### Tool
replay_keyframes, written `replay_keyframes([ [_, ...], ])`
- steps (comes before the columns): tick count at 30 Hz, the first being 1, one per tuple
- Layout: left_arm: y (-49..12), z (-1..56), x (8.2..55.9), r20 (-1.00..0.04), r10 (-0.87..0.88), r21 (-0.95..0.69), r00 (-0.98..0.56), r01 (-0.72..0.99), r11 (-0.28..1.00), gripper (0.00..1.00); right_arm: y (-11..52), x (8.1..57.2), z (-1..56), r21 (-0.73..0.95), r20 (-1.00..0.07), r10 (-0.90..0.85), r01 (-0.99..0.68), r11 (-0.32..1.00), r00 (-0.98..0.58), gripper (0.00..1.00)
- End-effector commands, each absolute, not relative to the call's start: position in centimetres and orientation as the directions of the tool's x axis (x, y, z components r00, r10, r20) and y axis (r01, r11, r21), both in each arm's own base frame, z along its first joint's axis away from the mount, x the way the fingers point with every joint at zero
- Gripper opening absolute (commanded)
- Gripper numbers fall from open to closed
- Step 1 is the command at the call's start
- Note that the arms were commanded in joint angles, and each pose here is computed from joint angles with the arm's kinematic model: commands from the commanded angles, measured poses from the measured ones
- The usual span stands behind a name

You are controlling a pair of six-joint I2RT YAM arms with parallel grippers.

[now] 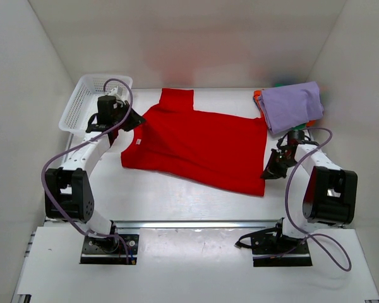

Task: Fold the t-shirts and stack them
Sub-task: Fold the flattened tshirt in 1/3 of the way

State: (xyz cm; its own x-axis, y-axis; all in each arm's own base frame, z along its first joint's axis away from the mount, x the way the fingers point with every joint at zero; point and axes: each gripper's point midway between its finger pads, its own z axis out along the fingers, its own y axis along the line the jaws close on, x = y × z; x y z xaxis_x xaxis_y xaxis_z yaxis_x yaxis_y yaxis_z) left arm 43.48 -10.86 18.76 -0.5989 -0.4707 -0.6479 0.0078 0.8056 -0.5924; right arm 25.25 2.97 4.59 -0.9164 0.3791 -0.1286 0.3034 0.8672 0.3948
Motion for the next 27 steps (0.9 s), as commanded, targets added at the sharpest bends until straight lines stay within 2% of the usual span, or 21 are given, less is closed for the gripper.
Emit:
replay_keyframes([
  [1,-10.1,20.7,45.0,-0.696,-0.469,-0.579,-0.543,0.037,0.815,0.00,2.4,28.0,5.2,0.410,-0.203,0.378,0.272,0.871,-0.903,0.00],
  [7,-8.5,18.4,45.3,-0.669,-0.499,-0.580,-0.550,-0.033,0.814,0.00,1.9,29.9,4.9,0.404,-0.213,0.375,0.269,0.874,-0.902,0.00],
  [17,-6.7,18.9,45.1,-0.694,-0.506,-0.558,-0.513,-0.061,0.828,0.00,1.7,30.3,5.4,0.409,-0.250,0.376,0.255,0.876,-0.892,0.00],
  [27,-6.6,16.5,45.4,-0.658,-0.523,-0.564,-0.542,-0.105,0.819,0.00,0.7,31.9,5.5,0.405,-0.279,0.394,0.265,0.875,-0.876,0.00],
])
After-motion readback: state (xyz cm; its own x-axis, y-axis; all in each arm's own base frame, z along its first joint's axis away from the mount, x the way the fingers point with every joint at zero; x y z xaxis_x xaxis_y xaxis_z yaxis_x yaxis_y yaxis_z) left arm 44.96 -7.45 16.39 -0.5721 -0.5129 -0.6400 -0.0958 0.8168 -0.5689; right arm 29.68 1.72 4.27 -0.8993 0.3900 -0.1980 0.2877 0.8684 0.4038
